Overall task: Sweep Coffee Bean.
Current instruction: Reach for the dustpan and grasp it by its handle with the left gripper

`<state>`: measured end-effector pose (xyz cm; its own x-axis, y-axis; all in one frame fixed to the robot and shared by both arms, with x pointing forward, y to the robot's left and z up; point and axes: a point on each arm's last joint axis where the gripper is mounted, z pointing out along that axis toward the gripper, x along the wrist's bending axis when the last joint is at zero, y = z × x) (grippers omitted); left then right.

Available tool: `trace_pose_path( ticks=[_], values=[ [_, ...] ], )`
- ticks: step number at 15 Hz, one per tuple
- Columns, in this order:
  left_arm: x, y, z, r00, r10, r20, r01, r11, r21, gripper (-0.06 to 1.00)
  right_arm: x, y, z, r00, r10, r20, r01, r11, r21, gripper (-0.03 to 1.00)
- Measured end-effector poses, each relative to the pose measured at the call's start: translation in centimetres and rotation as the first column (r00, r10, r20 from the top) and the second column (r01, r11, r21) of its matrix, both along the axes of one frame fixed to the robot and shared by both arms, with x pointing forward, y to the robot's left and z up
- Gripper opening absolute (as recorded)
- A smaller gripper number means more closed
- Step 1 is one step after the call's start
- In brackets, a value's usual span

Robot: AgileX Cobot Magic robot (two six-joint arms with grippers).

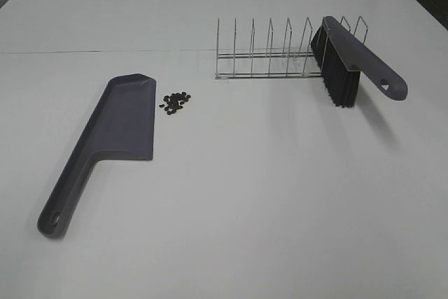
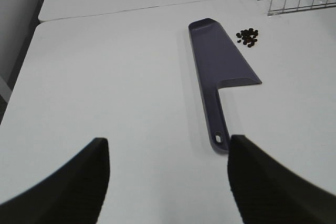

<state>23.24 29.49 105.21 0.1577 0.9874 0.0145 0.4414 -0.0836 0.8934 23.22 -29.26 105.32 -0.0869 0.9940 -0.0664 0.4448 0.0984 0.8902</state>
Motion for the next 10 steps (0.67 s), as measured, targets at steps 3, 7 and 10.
trace_pose_path(
  ticks=[3, 7, 10],
  values=[
    [0.0, 0.0, 0.0, 1.0, 0.0, 0.0, 0.0, 1.0, 0.0, 0.6, 0.0, 0.0, 0.0, 1.0, 0.0, 0.0, 0.0, 1.0, 0.0, 0.66],
    [0.0, 0.0, 0.0, 1.0, 0.0, 0.0, 0.0, 1.0, 0.0, 0.6, 0.0, 0.0, 0.0, 1.0, 0.0, 0.0, 0.0, 1.0, 0.0, 0.66],
    [0.0, 0.0, 0.0, 1.0, 0.0, 0.0, 0.0, 1.0, 0.0, 0.6, 0.0, 0.0, 0.0, 1.0, 0.0, 0.0, 0.0, 1.0, 0.0, 0.66]
  ],
)
